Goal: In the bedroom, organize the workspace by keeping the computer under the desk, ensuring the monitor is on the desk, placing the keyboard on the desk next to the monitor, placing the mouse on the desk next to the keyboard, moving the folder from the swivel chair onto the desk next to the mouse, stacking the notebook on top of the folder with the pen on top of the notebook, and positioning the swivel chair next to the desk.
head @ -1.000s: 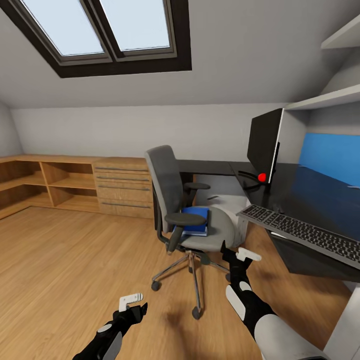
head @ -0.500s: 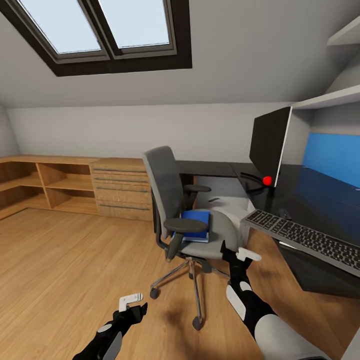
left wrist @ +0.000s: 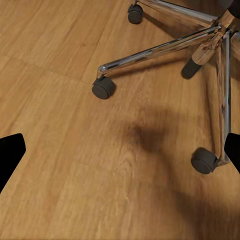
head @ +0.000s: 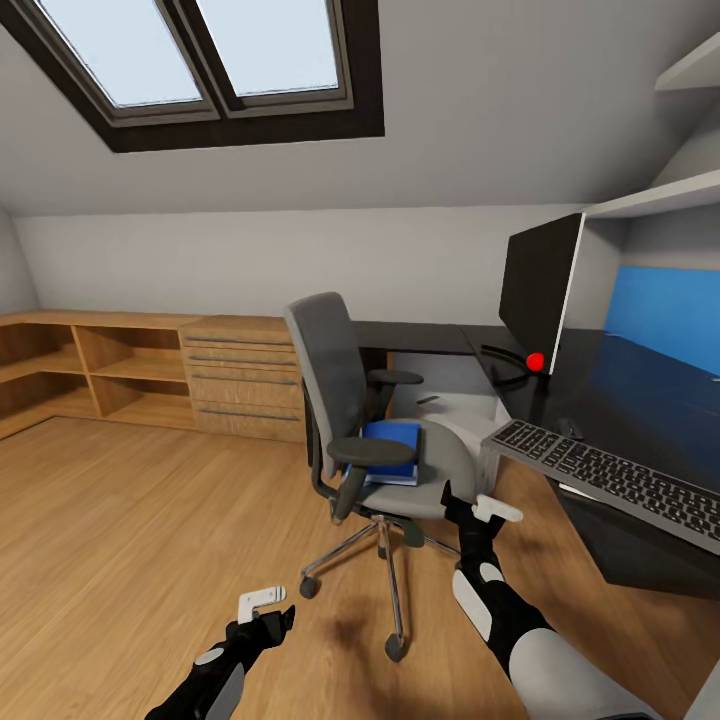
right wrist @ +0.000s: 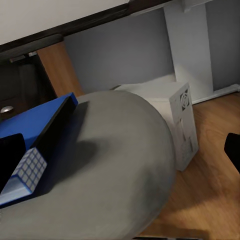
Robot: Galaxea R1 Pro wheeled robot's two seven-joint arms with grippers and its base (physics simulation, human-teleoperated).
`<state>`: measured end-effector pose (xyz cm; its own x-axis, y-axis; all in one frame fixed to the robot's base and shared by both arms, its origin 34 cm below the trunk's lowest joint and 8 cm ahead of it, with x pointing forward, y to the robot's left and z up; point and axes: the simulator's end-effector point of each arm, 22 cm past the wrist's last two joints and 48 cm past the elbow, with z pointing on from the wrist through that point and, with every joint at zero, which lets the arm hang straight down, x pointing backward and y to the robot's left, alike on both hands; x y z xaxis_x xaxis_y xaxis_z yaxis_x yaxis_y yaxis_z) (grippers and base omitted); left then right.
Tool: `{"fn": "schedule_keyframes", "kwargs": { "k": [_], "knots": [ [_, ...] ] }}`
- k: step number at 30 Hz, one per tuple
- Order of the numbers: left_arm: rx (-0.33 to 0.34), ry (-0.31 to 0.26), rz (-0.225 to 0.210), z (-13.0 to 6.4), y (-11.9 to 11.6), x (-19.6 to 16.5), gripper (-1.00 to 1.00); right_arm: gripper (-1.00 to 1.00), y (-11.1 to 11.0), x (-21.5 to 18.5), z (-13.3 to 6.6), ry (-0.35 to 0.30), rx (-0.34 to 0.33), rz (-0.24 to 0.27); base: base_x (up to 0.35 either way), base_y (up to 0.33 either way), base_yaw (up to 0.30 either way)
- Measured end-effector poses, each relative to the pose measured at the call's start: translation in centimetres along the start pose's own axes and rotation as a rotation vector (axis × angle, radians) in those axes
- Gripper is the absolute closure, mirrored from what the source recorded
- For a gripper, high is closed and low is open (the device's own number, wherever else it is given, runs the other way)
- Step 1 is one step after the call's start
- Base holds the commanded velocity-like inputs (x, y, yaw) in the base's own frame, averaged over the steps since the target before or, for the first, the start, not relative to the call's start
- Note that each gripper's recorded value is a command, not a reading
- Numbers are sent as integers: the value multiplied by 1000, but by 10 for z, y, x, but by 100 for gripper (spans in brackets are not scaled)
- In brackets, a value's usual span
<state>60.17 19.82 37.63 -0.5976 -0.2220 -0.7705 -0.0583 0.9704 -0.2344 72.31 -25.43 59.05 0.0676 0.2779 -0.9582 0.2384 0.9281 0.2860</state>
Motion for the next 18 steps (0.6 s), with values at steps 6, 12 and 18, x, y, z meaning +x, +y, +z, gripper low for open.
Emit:
{"fn": "schedule_keyframes", "kwargs": {
  "k": [6, 12, 18],
  "knots": [
    [0, 0, 0, 0, 0, 0, -100, -100, -1, -3, 0, -13, 1, 1, 19, 0, 0],
    [0, 1, -1, 0, 0, 0, -100, -100, -2, 0, -1, -9, 2, 0, 130, 0, 0],
    [-2, 1, -3, 0, 1, 0, -100, -100, -16, 1, 1, 1, 26, 3, 19, 0, 0]
  ]
}}
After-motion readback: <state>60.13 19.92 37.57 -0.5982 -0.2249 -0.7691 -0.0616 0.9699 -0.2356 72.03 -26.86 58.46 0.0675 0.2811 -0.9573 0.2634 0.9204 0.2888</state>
